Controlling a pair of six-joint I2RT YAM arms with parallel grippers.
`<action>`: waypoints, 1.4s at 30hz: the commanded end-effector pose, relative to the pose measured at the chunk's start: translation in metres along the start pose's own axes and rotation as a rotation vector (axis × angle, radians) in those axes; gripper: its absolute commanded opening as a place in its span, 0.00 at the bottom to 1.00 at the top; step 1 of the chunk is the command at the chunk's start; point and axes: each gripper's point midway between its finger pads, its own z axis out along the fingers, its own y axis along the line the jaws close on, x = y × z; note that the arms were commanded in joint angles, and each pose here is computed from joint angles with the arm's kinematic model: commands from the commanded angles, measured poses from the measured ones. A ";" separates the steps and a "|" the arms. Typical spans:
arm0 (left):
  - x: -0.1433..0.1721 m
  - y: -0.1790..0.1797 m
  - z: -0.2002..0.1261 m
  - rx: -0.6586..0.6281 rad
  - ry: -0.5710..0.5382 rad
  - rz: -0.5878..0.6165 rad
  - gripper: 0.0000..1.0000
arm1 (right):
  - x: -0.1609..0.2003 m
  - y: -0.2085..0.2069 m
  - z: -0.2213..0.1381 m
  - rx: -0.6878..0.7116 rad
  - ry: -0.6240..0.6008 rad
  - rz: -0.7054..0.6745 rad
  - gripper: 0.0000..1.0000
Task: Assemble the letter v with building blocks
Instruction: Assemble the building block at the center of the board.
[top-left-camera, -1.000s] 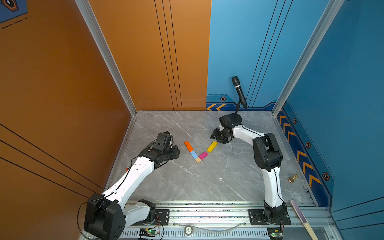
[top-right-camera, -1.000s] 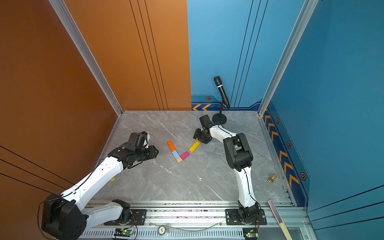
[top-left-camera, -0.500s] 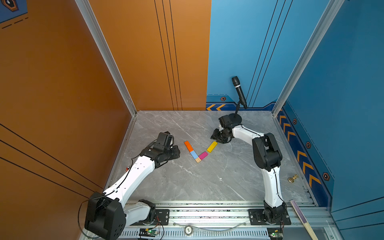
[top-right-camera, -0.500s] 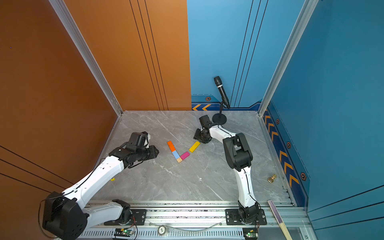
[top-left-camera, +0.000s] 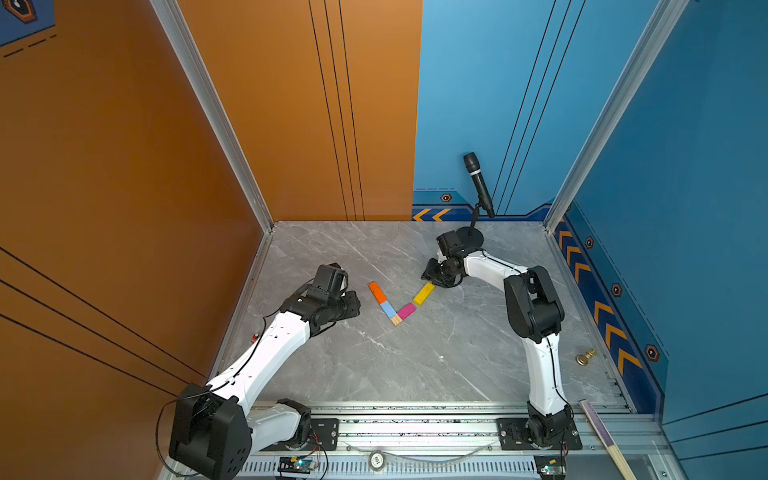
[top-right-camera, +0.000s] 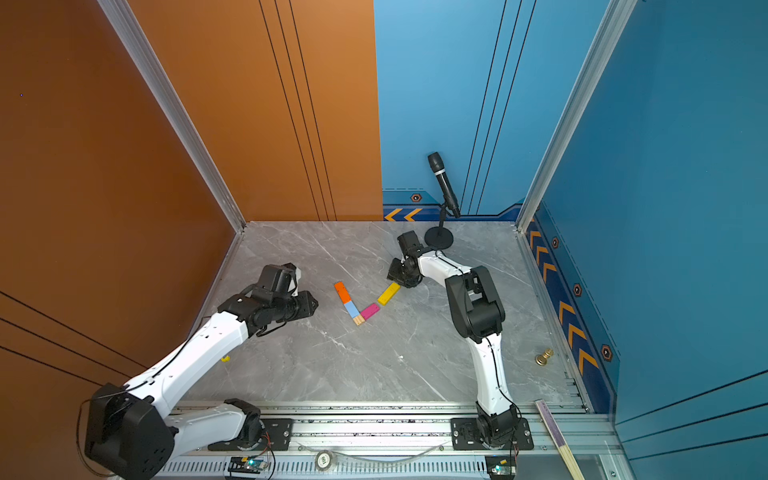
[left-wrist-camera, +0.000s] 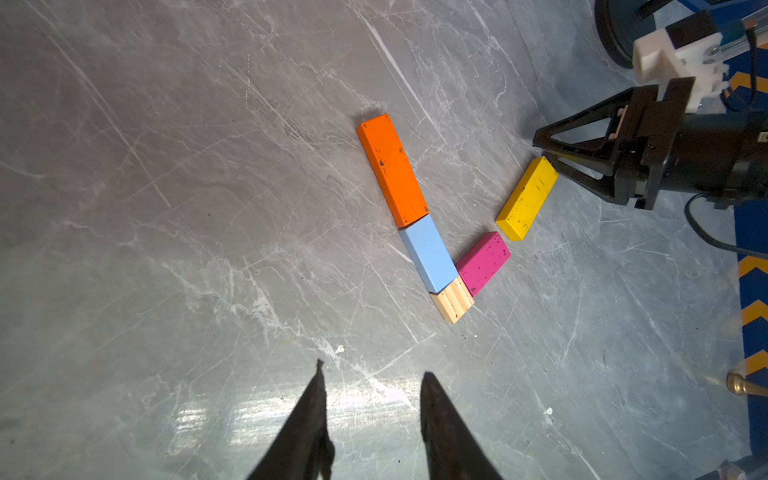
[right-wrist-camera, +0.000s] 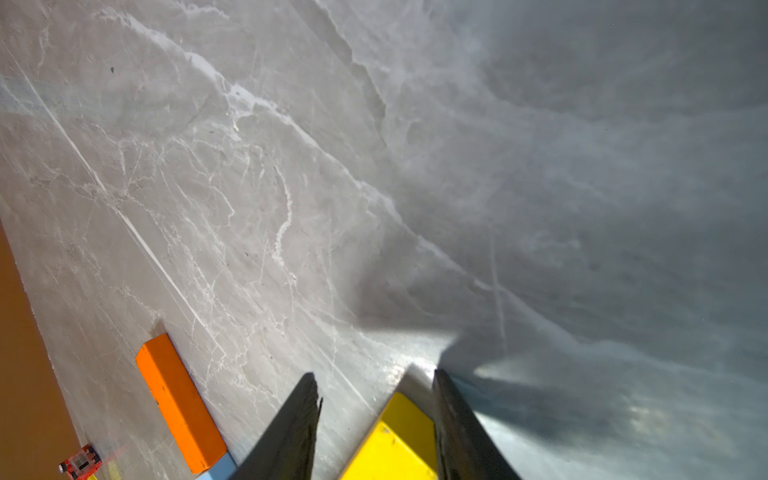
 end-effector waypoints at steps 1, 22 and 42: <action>-0.002 0.000 -0.002 -0.016 -0.003 0.006 0.39 | 0.013 -0.010 -0.001 0.047 0.022 0.011 0.46; -0.001 0.000 0.000 -0.019 0.005 0.009 0.39 | 0.023 -0.019 -0.006 0.089 0.024 0.016 0.45; -0.040 -0.047 -0.001 0.087 -0.014 0.103 0.39 | -0.012 -0.014 -0.052 0.140 -0.119 -0.032 0.76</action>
